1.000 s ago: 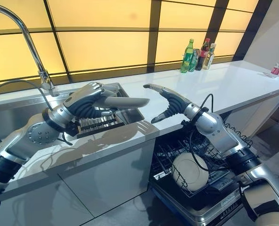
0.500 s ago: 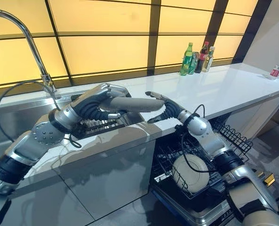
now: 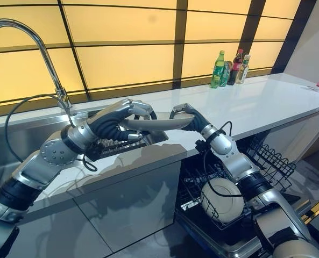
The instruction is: Pick up plates and place into dishwasher.
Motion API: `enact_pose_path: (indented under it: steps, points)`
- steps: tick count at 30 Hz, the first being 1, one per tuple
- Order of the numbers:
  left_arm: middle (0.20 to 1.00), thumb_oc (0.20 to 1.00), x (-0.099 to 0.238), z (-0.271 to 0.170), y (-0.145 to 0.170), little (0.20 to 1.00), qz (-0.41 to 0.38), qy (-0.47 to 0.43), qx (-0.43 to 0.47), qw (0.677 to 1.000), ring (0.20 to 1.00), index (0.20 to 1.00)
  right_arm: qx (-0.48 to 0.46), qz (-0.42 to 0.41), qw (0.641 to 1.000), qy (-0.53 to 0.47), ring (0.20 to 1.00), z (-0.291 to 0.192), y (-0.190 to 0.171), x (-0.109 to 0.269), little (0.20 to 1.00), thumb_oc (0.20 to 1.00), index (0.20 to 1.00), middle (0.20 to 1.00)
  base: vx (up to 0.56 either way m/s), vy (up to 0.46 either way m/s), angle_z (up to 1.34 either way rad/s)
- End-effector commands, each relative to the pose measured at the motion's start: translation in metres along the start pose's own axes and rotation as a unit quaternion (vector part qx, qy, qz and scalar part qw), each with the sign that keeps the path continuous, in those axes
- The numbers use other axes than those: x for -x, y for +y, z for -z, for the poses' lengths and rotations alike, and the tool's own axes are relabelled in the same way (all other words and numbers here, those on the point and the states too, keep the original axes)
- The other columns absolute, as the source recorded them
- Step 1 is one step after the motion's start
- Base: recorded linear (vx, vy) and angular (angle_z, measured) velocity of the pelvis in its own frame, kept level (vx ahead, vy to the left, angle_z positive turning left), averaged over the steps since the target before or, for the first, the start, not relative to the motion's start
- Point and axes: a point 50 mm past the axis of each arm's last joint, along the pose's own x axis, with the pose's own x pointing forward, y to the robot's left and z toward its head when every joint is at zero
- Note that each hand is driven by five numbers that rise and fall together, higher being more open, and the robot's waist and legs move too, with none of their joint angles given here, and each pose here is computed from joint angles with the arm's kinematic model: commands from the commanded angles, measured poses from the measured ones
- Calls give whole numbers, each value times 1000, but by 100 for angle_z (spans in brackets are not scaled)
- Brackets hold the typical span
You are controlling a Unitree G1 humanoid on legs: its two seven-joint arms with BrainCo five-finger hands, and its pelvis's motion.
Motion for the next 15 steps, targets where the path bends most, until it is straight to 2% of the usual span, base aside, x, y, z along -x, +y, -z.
enact_pose_path:
  steps: [1,9,10,15]
  points:
    - [200,200,-20,-19,25,200,-74,-67,7,995,200,200,17,70,994,-82,200,-37,-32,-14,200,200,200,200,0,0,0]
    - [200,200,-11,-7,27,200,-84,-22,-5,996,200,200,11,88,992,-86,200,-34,-39,-4,200,200,200,200,0,0,0]
    - [1000,1000,-9,-2,27,1000,-89,-6,-7,996,1000,1000,16,89,992,-84,200,-33,-40,-2,200,200,200,200,0,0,0]
    - [1000,1000,4,10,28,1000,-90,41,-49,994,1000,1000,51,95,992,-64,200,-25,-48,9,200,200,200,200,0,0,0]
